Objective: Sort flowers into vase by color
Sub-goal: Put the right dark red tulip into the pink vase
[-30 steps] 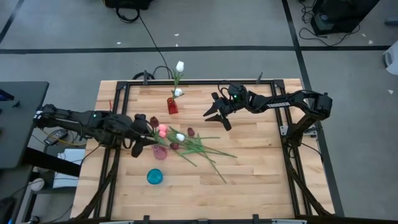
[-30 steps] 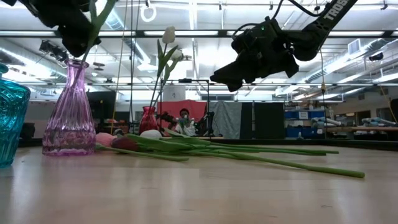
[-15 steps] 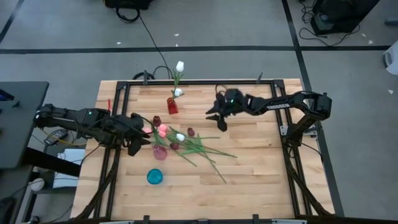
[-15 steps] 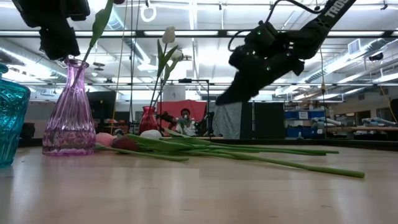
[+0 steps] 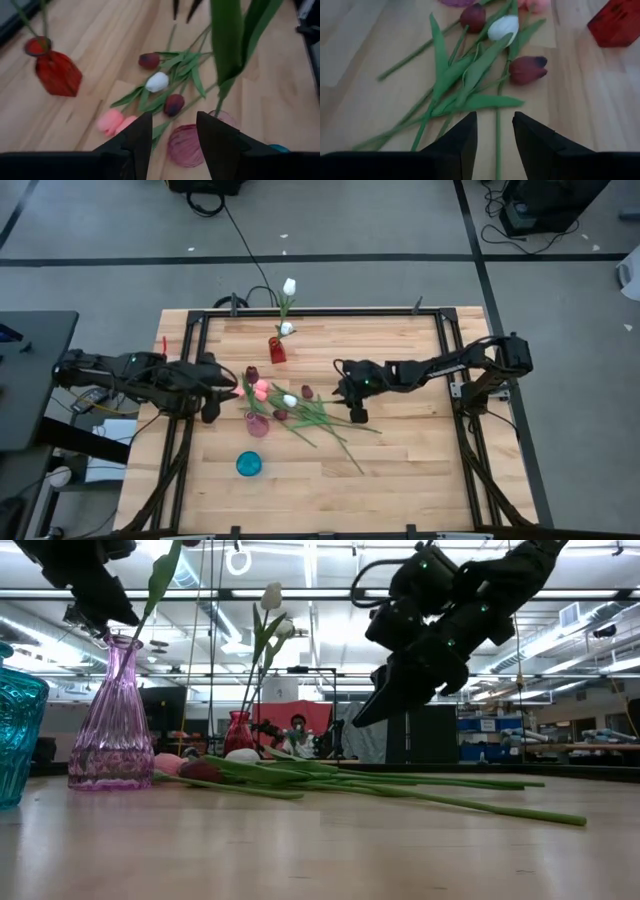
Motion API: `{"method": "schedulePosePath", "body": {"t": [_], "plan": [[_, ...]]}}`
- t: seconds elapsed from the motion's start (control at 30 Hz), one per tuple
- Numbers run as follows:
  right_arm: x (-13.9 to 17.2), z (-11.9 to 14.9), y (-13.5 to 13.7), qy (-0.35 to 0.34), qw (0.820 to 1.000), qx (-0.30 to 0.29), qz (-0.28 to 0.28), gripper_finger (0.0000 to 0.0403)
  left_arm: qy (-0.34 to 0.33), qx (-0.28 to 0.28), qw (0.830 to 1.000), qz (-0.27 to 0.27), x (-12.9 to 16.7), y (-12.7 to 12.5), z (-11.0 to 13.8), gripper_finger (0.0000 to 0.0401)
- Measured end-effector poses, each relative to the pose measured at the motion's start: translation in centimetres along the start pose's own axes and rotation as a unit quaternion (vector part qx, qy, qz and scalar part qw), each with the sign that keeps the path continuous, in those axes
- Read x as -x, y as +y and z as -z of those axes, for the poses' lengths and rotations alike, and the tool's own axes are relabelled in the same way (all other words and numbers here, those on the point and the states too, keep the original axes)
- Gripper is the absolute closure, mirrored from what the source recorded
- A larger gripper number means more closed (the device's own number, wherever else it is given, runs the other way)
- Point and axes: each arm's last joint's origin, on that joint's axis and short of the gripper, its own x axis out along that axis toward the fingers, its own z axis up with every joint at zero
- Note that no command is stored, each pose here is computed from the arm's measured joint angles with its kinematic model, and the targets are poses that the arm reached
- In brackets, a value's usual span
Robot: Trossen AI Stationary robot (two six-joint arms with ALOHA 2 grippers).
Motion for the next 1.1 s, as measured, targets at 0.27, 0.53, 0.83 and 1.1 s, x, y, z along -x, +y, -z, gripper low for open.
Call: {"method": "schedulePosePath", "body": {"t": [0.27, 0.53, 0.83, 1.1], "plan": [[-1.9, 0.3, 2.2, -0.002, 1.000, -0.012, -0.020, 0.0247, -0.052, 0.023, 0.998, 0.024, -0.9, -0.3, 0.2, 0.0241], [-2.5, 0.1, 2.1, 0.007, 0.999, 0.017, 0.028, 0.0249, -0.067, 0.006, 0.995, 0.069, -2.9, -1.2, 2.1, 0.0241], [-4.3, 1.9, -0.3, 0.027, 0.999, 0.015, 0.017, 0.0249, -0.096, 0.008, 0.994, 0.046, -2.0, -0.3, 3.3, 0.0241], [-5.6, 2.2, -0.3, -0.004, 1.000, 0.006, 0.016, 0.0250, -0.104, 0.026, 0.993, 0.052, -1.5, 0.0, 3.4, 0.0241]]}}
